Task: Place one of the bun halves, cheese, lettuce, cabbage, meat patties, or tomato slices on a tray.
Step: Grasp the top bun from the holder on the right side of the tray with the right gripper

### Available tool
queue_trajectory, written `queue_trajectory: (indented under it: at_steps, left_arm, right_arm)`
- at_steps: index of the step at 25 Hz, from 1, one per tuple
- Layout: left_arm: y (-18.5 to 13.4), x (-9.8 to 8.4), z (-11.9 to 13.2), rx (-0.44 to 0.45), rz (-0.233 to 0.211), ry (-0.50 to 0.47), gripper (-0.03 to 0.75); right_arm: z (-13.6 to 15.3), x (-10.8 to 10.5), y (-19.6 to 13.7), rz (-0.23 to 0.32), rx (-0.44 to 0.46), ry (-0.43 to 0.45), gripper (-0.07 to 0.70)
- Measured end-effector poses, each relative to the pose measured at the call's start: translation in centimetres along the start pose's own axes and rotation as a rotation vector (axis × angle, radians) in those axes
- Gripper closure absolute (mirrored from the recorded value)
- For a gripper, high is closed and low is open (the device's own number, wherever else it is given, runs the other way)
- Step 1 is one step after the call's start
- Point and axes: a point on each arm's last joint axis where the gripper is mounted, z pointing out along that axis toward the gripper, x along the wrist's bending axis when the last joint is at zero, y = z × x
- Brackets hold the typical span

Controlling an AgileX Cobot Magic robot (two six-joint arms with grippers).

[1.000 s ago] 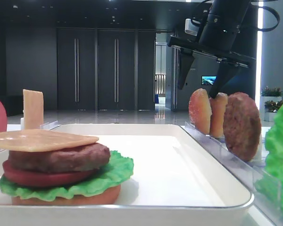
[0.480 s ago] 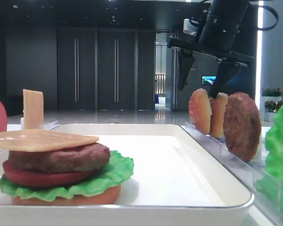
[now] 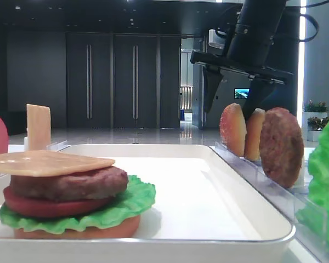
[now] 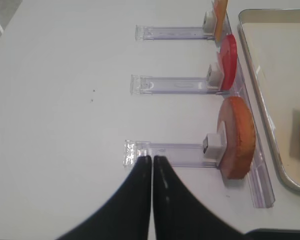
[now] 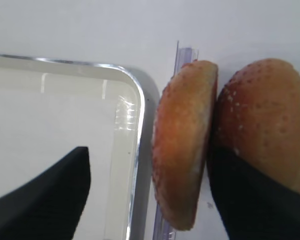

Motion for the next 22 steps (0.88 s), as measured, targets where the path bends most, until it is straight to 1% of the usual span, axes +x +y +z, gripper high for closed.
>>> queue_trajectory:
  at_steps: [4,7,14,16,22]
  left_arm:
    - [0.0,0.0,0.0,0.0,0.0,0.0,0.715]
    - [0.0,0.0,0.0,0.0,0.0,0.0,0.715]
    - [0.0,0.0,0.0,0.0,0.0,0.0,0.715]
    - [0.0,0.0,0.0,0.0,0.0,0.0,0.715]
    - [0.0,0.0,0.0,0.0,0.0,0.0,0.715]
  right_arm:
    - [0.04,0.05,0.0,-0.005,0.0,-0.002,0.157]
    - [0.11,-0.01,-0.01,-0.009,0.001,-0.007,0.197]
    - [0.47,-0.31,-0.04,-0.03,0.007,-0.035,0.355]
    - [0.46,-0.4,-0.04,-0.033,0.007,-0.041,0.388]
    - [0.46,-0.4,-0.04,-0.034,0.007,-0.041,0.419]
